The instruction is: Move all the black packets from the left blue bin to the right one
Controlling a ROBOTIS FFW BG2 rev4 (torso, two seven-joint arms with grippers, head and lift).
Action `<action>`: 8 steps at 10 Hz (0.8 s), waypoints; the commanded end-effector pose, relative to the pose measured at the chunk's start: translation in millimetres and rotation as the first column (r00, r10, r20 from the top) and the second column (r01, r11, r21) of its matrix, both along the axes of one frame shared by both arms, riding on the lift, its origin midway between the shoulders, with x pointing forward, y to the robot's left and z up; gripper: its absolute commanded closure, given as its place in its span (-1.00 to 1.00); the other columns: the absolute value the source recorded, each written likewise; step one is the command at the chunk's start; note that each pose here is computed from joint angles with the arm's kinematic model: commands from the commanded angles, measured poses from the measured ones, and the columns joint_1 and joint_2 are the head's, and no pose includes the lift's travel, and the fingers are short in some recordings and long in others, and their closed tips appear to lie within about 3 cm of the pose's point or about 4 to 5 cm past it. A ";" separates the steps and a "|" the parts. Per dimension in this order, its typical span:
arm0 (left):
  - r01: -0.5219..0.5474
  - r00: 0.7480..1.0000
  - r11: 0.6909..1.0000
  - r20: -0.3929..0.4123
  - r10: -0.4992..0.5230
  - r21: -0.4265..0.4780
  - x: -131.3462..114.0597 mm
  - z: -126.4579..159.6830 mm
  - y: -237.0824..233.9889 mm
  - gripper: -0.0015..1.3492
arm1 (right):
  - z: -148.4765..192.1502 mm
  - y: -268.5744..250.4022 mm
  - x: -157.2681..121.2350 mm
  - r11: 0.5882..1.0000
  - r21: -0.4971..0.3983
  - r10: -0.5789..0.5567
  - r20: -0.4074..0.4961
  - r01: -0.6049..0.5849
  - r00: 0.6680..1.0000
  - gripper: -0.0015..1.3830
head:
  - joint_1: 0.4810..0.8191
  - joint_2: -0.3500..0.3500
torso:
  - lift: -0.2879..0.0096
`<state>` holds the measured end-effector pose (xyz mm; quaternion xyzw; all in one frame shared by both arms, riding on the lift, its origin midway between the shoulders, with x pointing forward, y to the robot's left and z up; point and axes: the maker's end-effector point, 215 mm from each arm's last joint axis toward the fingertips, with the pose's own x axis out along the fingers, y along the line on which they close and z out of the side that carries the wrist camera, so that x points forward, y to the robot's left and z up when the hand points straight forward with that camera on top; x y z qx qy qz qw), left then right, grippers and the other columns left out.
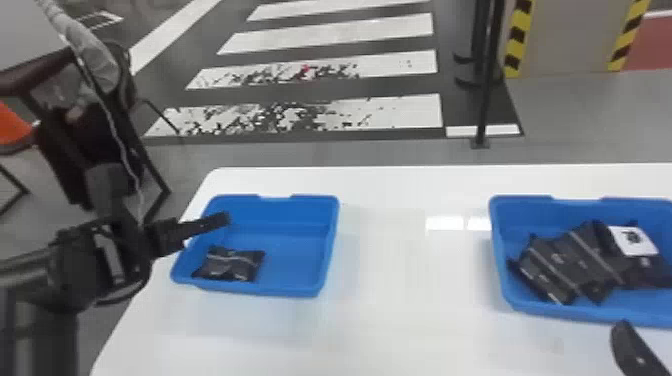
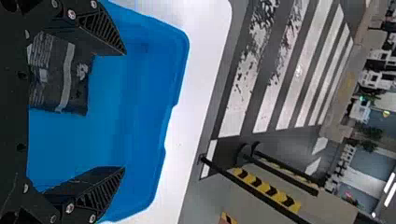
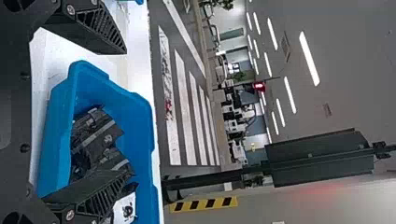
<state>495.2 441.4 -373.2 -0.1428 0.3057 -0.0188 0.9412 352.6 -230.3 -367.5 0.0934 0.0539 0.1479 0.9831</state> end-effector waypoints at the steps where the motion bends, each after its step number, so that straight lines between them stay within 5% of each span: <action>1: -0.056 0.996 0.998 -0.075 0.058 0.019 3.3 -17.6 19.7 -0.74 | -3.9 2.5 1.1 1.000 0.019 0.001 -0.005 -0.001 1.000 -0.84 | 0.27 0.75 | 0.12; 5: -0.056 0.972 0.998 -0.230 0.054 -0.001 19.6 -65.6 15.5 -0.74 | -9.0 10.6 5.9 0.999 0.040 0.021 -0.008 -0.021 1.000 -0.84 | 0.27 0.91 | 0.12; 8: -0.079 0.929 0.995 -0.367 0.053 -0.056 -1.0 -101.9 6.9 -0.69 | -14.5 13.3 7.8 0.998 0.059 0.026 -0.014 -0.025 1.000 -0.84 | 0.27 0.84 | 0.12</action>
